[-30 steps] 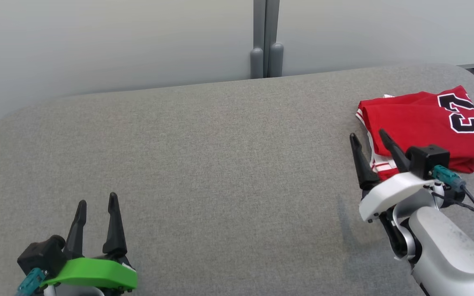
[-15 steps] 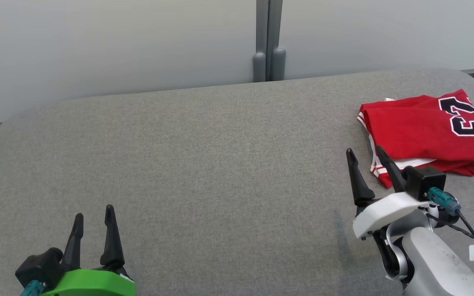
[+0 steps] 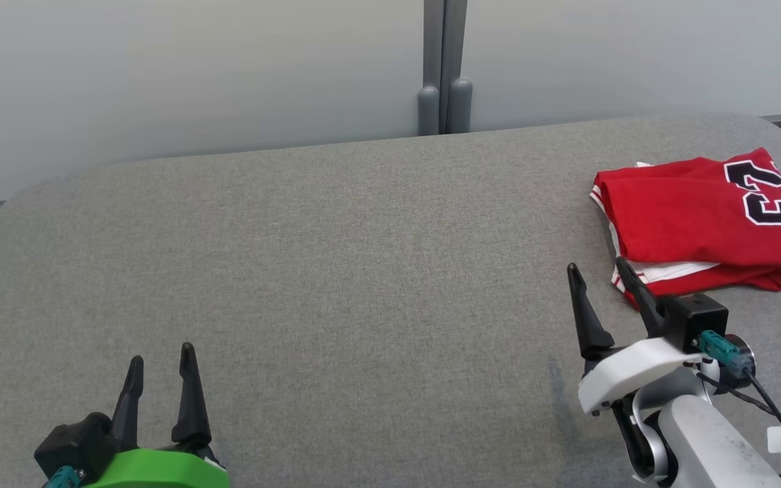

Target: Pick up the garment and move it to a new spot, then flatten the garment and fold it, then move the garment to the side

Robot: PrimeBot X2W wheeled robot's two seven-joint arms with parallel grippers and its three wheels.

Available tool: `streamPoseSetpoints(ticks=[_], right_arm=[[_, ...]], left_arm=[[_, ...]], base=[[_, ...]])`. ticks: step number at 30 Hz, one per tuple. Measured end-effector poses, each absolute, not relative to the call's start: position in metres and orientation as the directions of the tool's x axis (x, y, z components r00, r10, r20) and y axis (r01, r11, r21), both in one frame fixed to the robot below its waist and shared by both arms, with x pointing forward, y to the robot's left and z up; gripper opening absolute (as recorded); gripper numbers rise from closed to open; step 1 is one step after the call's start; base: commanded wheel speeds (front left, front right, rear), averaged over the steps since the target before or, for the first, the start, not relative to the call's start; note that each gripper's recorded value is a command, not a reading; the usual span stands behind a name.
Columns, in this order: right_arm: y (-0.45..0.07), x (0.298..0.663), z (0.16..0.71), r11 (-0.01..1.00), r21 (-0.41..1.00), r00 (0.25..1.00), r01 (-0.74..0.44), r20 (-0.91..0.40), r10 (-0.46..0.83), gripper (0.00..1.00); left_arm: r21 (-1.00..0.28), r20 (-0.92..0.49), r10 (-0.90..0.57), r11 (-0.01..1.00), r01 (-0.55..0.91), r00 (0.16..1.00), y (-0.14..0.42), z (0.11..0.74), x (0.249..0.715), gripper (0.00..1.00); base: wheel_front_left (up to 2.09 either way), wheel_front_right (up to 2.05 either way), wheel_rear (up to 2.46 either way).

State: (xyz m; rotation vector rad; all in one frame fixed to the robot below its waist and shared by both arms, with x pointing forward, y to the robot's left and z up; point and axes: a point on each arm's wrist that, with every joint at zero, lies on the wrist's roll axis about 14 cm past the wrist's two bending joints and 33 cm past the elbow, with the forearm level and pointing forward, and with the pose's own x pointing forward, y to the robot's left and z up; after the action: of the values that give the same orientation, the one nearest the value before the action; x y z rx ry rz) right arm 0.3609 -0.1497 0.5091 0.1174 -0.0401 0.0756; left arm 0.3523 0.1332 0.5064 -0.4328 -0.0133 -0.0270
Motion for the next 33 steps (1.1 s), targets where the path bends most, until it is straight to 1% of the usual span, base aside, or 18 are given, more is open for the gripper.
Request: streamPoseSetpoints(ticks=[21, 22, 28, 33], right_arm=[[-0.144, 0.357, 0.510, 0.991, 0.112, 0.996, -0.074, 0.056, 0.069, 1.00], [-0.143, 0.356, 0.509, 0.991, 0.115, 0.996, -0.075, 0.053, 0.069, 0.00], [-0.138, 0.339, 0.475, 0.989, 0.133, 0.996, -0.062, -0.053, 0.070, 0.00], [-0.139, 0.340, 0.474, 0.983, 0.175, 0.996, -0.055, -0.059, 0.066, 0.00]], left_arm=[[-0.395, 0.034, -0.023, 0.918, 0.035, 0.999, 0.132, 0.509, 0.352, 1.00], [-0.392, 0.032, -0.024, 0.919, 0.034, 0.999, 0.131, 0.508, 0.351, 0.00], [-0.397, -0.030, -0.032, 0.918, 0.018, 0.999, 0.126, 0.489, 0.347, 0.00], [-0.430, -0.041, -0.034, 0.903, 0.014, 0.999, 0.126, 0.487, 0.347, 0.00]], base=[[0.00, 0.00, 0.00], [0.00, 0.00, 0.00], [0.00, 0.00, 0.00], [0.00, 0.00, 0.00]])
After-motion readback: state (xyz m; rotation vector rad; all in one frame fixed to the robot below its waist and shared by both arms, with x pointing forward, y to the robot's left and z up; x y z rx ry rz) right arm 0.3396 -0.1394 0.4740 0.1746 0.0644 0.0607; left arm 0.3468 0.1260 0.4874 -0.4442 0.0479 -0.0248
